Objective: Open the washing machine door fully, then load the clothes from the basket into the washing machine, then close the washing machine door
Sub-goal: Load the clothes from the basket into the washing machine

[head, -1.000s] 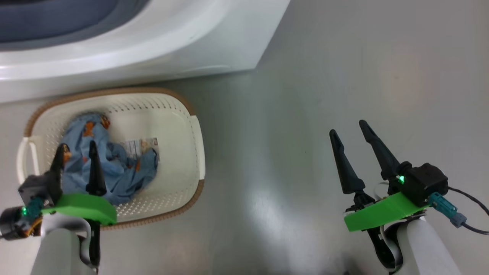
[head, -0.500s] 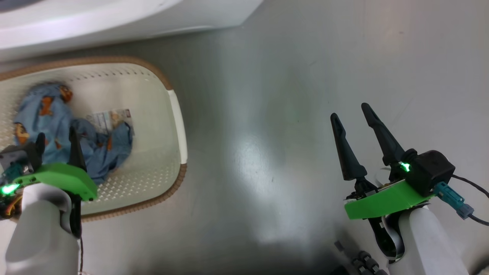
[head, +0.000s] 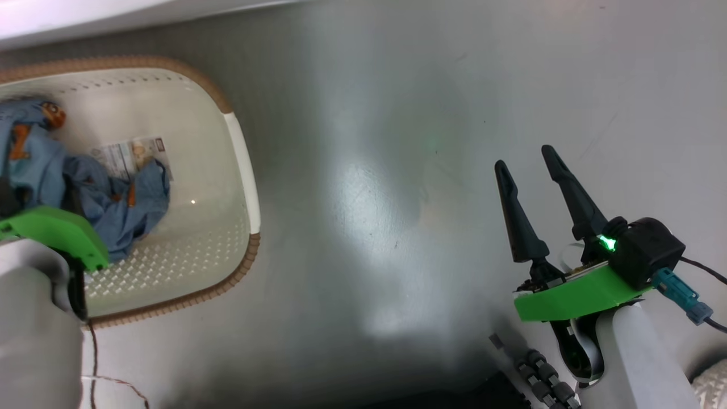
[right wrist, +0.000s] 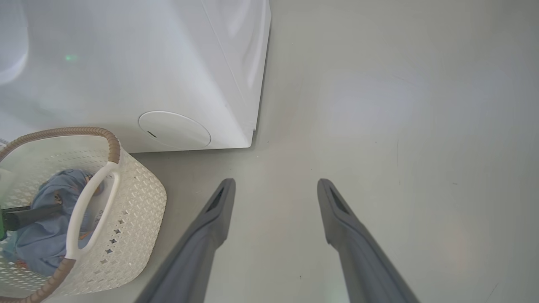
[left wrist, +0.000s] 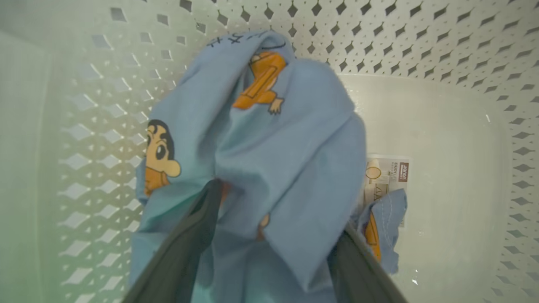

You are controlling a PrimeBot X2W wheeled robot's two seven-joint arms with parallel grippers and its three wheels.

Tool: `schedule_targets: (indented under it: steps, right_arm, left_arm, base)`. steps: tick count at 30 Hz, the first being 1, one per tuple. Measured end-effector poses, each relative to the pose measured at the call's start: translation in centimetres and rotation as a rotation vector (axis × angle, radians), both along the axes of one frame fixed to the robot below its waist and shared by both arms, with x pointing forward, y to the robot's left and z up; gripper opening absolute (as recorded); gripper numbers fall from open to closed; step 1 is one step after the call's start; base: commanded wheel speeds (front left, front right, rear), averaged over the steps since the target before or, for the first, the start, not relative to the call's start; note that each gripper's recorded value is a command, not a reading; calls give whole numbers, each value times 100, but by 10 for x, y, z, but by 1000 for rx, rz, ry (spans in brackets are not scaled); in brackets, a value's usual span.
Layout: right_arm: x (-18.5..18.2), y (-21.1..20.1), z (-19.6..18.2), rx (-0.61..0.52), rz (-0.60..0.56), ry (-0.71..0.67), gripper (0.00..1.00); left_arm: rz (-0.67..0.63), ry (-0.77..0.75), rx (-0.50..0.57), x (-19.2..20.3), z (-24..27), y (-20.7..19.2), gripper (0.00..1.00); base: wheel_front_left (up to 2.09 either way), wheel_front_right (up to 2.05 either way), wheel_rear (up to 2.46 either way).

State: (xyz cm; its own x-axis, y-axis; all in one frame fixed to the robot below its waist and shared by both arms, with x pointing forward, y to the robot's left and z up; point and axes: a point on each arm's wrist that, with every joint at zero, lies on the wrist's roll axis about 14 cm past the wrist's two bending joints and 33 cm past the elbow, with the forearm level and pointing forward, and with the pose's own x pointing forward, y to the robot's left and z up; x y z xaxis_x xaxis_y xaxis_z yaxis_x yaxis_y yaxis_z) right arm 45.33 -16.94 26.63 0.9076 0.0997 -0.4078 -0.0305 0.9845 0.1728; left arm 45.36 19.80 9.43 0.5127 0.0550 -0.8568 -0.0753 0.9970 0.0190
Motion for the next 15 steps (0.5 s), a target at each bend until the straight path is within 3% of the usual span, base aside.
schedule_targets:
  steps: [15]
  right_arm:
    - [-2,-11,-15,-7,-30,27,100]
  left_arm:
    - [18,137,-15,9,-36,-6,100]
  base:
    - [0,0,0]
